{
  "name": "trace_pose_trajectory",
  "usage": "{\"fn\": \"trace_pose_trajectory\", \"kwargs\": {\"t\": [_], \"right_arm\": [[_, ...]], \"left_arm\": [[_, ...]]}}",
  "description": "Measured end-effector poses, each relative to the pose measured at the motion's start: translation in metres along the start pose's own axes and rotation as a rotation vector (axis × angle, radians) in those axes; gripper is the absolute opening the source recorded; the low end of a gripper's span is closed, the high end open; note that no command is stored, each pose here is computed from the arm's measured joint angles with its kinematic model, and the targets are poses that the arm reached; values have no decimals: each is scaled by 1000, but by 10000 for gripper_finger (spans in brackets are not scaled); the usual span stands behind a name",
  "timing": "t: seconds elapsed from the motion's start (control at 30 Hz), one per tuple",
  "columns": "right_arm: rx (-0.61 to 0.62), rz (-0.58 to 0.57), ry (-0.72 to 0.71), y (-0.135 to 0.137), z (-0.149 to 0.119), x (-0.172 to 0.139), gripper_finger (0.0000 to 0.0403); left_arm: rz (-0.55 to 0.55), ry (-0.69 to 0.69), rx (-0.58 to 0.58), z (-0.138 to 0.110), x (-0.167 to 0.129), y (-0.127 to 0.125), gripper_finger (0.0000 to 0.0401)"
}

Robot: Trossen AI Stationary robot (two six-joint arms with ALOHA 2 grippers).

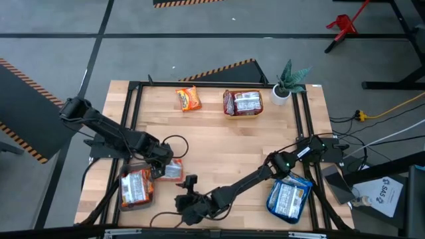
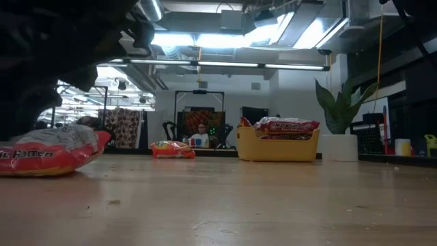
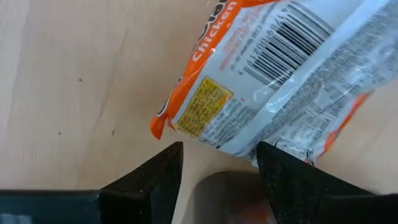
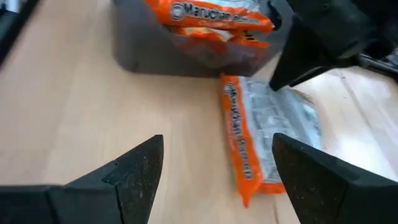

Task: Sort Maruchan noodles
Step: Put the orange noodle pack into the black bin

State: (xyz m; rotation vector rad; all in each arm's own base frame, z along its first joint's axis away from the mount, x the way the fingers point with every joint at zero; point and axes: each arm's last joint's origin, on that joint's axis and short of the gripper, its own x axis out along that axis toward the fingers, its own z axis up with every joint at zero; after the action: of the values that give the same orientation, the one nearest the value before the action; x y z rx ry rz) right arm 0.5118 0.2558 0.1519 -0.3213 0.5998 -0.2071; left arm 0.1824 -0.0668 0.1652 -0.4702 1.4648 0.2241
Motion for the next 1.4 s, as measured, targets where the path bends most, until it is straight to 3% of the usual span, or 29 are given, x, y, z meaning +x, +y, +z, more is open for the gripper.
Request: {"fn": "trace_pose_trajectory", "kwargs": {"t": [0.13,0.2,0.37,0.5,0.6,0.77,0.87,1.03,1.27,1.4], "right_arm": [[-63,-38,44,-12,-3,8,289],[-15,-37,77,-19,-6,13,289],[489,-121,165,-45,-9,17,289],[735,-125,199,-71,7,4,289],[795,-117,176,-76,12,4,289],[955,3,165,-80,19,12,289],[1055,-24,182,-82,13,18,289],[1117,-105,166,-83,2,25,289],[1238,22,94,-82,-12,50,289],[1248,-13,123,-81,-32,58,289]], "left_arm": [[23,21,24,3,7,0,201],[32,34,36,4,10,0,201],[41,45,47,4,17,2,201],[48,66,28,-2,24,8,201],[20,76,11,-5,31,12,201],[-1,62,-9,-4,32,12,201],[-6,59,-18,-1,31,12,201],[-11,58,-25,0,31,12,201],[-15,53,-26,0,31,12,201],[-16,52,-26,1,32,12,201]]}}
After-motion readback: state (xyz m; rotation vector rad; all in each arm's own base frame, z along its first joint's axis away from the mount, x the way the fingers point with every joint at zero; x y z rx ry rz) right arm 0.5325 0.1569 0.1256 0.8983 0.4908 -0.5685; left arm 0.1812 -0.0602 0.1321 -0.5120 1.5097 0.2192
